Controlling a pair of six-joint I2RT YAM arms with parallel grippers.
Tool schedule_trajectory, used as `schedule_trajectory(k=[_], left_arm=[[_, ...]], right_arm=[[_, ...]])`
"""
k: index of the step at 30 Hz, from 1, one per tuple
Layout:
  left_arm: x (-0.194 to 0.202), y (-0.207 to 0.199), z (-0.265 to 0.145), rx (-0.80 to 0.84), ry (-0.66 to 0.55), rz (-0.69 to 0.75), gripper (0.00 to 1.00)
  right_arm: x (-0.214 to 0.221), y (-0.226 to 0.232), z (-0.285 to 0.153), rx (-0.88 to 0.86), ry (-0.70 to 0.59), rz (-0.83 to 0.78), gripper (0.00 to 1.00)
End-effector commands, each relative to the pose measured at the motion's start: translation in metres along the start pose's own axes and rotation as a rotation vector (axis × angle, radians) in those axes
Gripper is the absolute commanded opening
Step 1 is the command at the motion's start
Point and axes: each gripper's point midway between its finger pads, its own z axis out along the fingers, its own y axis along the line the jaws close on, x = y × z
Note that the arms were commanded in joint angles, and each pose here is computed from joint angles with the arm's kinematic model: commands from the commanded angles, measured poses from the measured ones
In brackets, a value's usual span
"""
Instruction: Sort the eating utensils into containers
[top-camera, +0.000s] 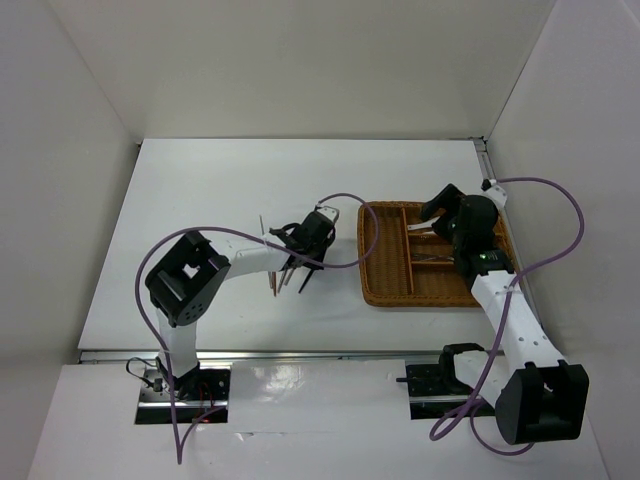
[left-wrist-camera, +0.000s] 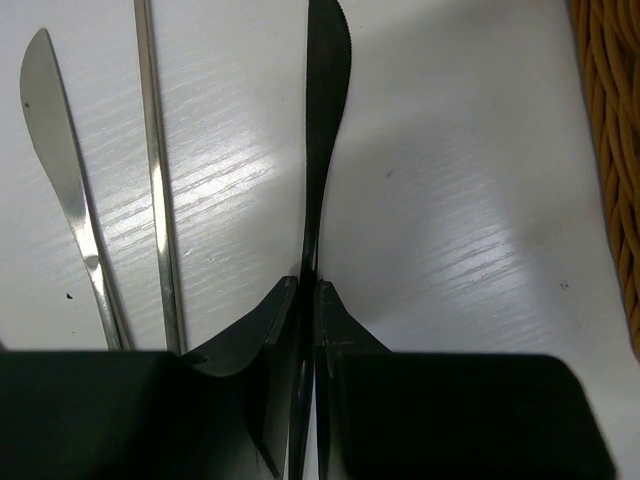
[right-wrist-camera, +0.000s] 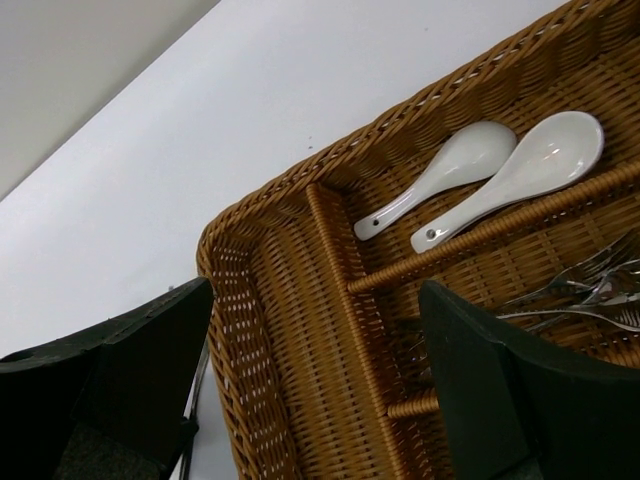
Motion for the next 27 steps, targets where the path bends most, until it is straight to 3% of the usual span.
schedule_trajectory(k=[1, 6, 8, 14, 17, 27], left_arm=[[0.031, 0.008, 0.011, 0.011, 0.113, -0.044, 0.17], [0.020, 0.017, -0.005, 0.056, 0.064, -0.118, 0.15], [-0.004, 0.015, -0.021, 0.070, -0.010, -0.135, 0.15], [-0.049, 0.024, -0.057, 0.085, -0.182, -0.250, 0.15], [-0.068, 0.022, -0.075, 0.108, -0.252, -0.299, 0.15], [-0.112, 0.010, -0.118, 0.211, -0.445, -0.441, 0.15]], right_arm=[[0.002, 0.011, -0.003, -0.074, 0.022, -0.052, 0.91], [0.008, 0.030, -0.006, -0.193, 0.053, -0.087, 0.91], [0.017, 0.040, -0.011, -0.277, 0.082, -0.111, 0.91], [0.051, 0.087, -0.041, -0.676, 0.157, -0.216, 0.91], [0.070, 0.103, -0.049, -0.771, 0.209, -0.238, 0.94], [0.139, 0.173, -0.068, -0.852, 0.297, -0.342, 0.98]])
